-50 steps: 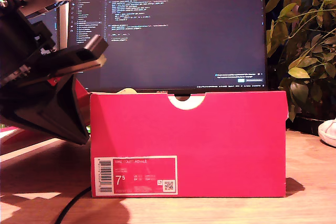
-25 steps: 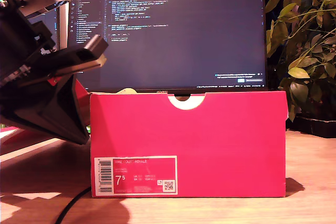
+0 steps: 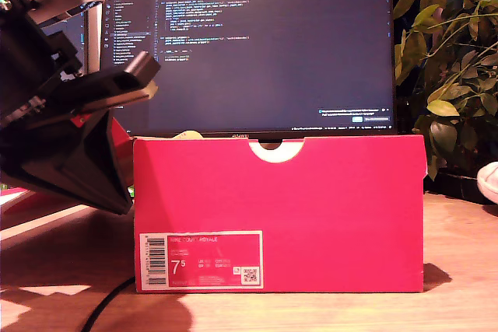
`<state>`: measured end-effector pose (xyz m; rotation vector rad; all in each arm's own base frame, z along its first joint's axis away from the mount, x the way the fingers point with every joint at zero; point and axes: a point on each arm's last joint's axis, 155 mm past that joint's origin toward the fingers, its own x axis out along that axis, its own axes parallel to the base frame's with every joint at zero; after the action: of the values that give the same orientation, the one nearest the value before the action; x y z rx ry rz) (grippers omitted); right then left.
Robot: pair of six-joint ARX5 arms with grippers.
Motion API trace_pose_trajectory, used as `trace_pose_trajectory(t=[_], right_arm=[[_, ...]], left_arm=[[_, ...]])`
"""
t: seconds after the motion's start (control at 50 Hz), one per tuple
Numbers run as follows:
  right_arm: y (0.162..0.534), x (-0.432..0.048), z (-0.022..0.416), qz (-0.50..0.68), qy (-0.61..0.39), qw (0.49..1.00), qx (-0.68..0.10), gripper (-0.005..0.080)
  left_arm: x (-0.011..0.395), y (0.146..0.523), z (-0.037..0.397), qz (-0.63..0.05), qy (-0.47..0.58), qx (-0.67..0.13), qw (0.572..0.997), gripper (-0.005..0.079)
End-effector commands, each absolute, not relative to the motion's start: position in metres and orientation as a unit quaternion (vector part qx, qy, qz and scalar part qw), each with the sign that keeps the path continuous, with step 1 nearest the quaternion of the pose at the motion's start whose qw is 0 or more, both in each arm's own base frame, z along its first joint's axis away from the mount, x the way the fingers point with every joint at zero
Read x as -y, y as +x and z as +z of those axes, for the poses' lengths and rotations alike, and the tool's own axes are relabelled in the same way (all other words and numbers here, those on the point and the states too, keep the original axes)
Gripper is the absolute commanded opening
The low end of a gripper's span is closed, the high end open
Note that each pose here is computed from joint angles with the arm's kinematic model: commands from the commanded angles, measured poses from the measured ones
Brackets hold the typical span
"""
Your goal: Pack the white shoes by picking the first shoe and placing it inside the red shoebox, left side, then picking and rotating the second shoe and placing it in the shoebox
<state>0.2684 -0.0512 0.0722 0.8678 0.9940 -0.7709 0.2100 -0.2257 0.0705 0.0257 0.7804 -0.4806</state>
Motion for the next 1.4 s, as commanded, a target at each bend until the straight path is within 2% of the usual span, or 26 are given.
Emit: trace_pose_trajectory(t=[0.0,0.18,0.56,0.88,1.22,1.38], right_arm=[[0.268,0.042,0.079,-0.327,0.394,0.732,-0.450,-0.0011],[0.266,0.043,0.105,-0.305,0.362,0.757,-0.451,-0.0011],[0.258,0.061,0.162,-0.289,0.230,0.811,-0.453,-0.0011],[0.262,0.057,0.204,-0.220,0.119,0.849,-0.465,-0.0011],[0.279,0.055,0.271,-0.154,0.028,0.897,-0.413,-0.0011],[0.291,0.039,0.298,-0.080,-0.024,0.920,-0.382,-0.0011]], left_arm=[[0.226,0.211,0.069,-0.231,0.015,-0.376,0.897,-0.0019],[0.226,0.211,0.069,-0.231,0.015,-0.376,0.897,-0.0019],[0.226,0.211,0.069,-0.231,0.015,-0.376,0.897,-0.0019],[0.226,0.211,0.069,-0.231,0.015,-0.376,0.897,-0.0019],[0.226,0.211,0.069,-0.231,0.015,-0.376,0.897,-0.0019],[0.226,0.211,0.069,-0.231,0.015,-0.376,0.897,-0.0019]])
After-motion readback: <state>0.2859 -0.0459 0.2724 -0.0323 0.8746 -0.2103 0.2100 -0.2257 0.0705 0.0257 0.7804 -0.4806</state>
